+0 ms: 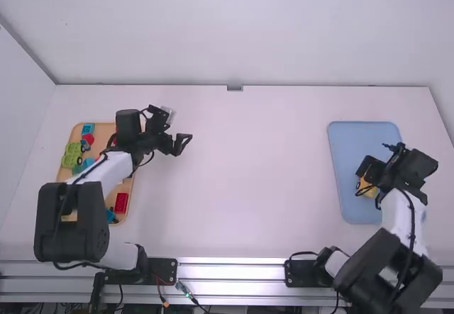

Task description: Assemble lego blocks to make yellow taxi

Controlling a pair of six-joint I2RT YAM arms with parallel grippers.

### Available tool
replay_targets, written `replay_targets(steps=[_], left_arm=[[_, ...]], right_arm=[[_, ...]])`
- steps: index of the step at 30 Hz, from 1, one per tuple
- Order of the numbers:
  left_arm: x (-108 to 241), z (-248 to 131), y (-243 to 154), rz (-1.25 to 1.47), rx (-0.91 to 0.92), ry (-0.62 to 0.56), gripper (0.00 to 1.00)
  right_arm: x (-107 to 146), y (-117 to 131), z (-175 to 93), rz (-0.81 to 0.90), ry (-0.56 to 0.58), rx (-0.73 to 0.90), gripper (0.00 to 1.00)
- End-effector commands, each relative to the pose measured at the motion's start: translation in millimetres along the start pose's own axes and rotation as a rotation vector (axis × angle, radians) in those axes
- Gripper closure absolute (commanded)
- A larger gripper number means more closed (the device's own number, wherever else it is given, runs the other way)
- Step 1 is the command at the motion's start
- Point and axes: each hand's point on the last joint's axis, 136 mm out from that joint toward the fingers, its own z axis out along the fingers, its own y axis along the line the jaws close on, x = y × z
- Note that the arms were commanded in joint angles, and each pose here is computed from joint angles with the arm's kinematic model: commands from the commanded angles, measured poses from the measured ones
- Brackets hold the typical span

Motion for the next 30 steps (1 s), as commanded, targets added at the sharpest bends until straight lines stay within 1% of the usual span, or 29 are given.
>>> replay_targets(steps=[1,3,4,6,8,9,12,15,17,24,25,30], left_arm=[[-39,-18,1,0.066,-0.131,-0.038,0.01],[-48,-27,-8,0.093,-0.186,-0.022,0.01],[-50,-28,-11,0.098,-0.189,-0.022,0.01],[-66,-41,-30,0.14,-0.195,-0.053,0.01],[-85,-57,-51,0.185,-0.175,-0.113,0.01],[-88,-60,-54,0.19,-0.175,-0.127,0.01],[-110,-85,-69,0.226,-0.18,-0.21,0.01],[-122,-104,-73,0.241,-0.202,-0.266,0.01],[-120,-108,-67,0.223,-0.226,-0.273,0.03],[-94,-133,-30,0.077,-0.39,-0.279,0.12],[-92,-134,-29,0.067,-0.397,-0.28,0.13],[-68,-144,-23,-0.033,-0.471,-0.293,0.22]], right_arm=[[-33,27,-27,-0.046,-0.09,-0.046,0.01],[-43,52,-43,-0.1,-0.118,-0.091,0.01],[-44,56,-45,-0.109,-0.123,-0.099,0.01],[-52,89,-63,-0.183,-0.169,-0.164,0.01],[-59,120,-82,-0.251,-0.234,-0.229,0.01],[-60,125,-86,-0.263,-0.25,-0.241,0.01],[-69,154,-112,-0.324,-0.346,-0.309,0.01],[-70,175,-134,-0.364,-0.407,-0.365,0.02],[-69,176,-135,-0.356,-0.418,-0.366,0.03],[-60,186,-147,-0.297,-0.5,-0.38,0.13],[-59,187,-148,-0.298,-0.509,-0.38,0.13],[-57,177,-155,-0.276,-0.607,-0.345,0.23]])
